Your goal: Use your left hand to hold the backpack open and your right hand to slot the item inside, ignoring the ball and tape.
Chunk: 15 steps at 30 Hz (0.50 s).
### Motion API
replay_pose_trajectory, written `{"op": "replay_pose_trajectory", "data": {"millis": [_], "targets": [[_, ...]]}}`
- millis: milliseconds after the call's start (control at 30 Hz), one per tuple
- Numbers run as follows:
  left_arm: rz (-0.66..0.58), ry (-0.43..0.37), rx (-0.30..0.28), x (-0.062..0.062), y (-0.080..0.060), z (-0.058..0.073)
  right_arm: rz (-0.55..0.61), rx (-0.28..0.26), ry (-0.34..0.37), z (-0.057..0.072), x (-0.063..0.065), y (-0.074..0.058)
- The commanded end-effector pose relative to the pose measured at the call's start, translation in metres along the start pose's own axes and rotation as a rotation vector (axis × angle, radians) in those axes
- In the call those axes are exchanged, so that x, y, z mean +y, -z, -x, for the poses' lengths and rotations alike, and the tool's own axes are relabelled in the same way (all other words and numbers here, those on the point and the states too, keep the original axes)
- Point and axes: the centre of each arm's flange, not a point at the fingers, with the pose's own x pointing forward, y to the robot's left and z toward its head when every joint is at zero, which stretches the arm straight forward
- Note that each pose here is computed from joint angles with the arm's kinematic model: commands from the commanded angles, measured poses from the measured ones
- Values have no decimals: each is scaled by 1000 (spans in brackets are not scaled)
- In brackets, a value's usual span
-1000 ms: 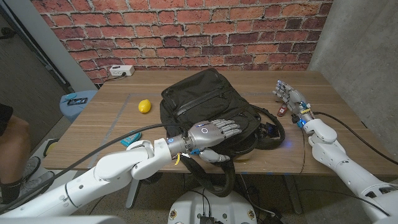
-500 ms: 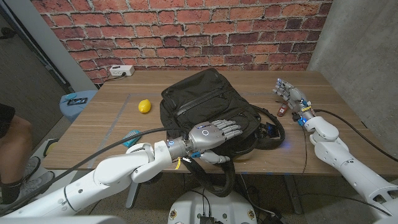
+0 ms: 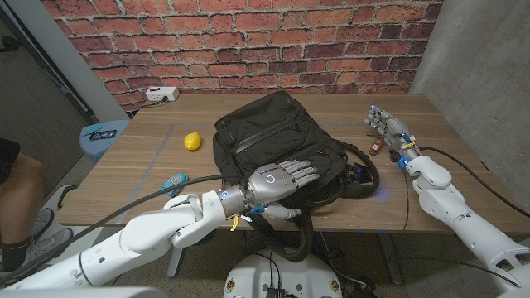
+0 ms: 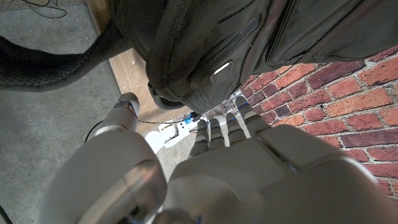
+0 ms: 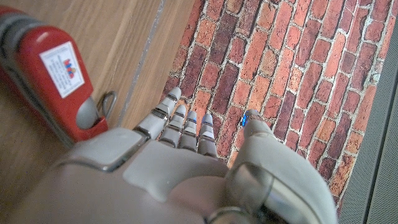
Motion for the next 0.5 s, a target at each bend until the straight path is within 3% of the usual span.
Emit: {"op": "replay_pose_trajectory", "data": {"millis": [33,500], "targets": [[-40,20,18,0,7,11,-10,-2,14,-5,3,2],[-84,24,22,1,8,22,-8,7,27,-5,3,2]]}}
